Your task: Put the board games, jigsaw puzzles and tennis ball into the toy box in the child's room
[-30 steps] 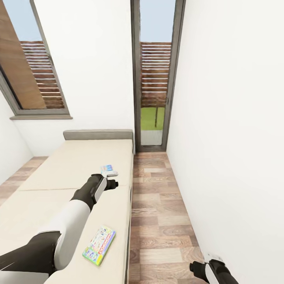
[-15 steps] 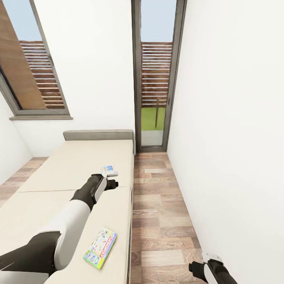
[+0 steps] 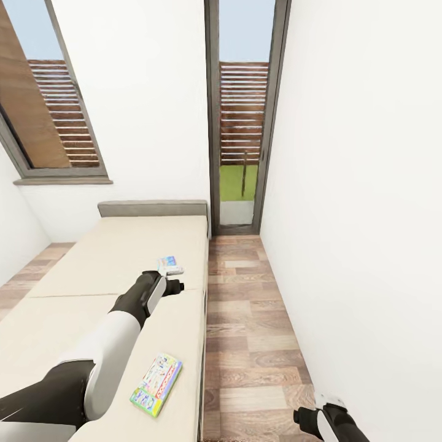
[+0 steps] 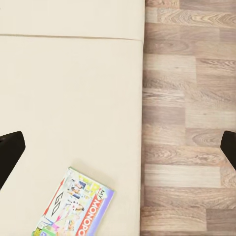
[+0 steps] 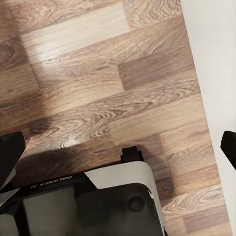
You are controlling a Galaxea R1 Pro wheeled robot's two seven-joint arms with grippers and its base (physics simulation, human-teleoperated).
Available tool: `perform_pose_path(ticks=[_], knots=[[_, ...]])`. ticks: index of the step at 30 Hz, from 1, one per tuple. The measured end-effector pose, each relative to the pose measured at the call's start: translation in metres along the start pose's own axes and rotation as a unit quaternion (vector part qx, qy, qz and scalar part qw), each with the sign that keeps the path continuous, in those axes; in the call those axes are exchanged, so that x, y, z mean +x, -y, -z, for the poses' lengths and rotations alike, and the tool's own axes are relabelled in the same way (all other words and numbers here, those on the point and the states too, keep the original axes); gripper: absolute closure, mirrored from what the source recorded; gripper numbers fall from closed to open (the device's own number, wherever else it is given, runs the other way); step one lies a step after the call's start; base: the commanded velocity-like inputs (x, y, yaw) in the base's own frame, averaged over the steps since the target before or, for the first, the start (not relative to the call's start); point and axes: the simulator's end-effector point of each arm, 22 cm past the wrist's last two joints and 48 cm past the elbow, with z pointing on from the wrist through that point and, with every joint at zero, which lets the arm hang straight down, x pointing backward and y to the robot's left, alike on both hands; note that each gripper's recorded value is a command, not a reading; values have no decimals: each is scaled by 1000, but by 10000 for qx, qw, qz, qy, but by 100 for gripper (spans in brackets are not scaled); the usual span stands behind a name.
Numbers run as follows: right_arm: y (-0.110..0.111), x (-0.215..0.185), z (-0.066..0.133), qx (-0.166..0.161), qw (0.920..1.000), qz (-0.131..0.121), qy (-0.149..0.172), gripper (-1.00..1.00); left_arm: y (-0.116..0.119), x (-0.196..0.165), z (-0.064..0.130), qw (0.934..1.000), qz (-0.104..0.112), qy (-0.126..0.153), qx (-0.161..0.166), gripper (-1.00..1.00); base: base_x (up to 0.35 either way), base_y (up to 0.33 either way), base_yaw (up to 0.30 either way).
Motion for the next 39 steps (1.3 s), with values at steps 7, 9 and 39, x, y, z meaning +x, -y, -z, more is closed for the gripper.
perform_pose_path(ticks=[7, 9, 39], knots=[[1, 4, -3, 7, 10000, 5, -60, -100, -1, 5, -6, 10000, -5, -56, -3, -100, 0, 0, 0], [1, 6, -4, 9, 10000, 6, -77, -100, -1, 7, -7, 10000, -5, -71, -6, -100, 0, 0, 0], [4, 26, -17, 59, 9994, 20, -337, -100, -7, 52, -39, 9986, -57, -516, -85, -100, 0, 0, 0]])
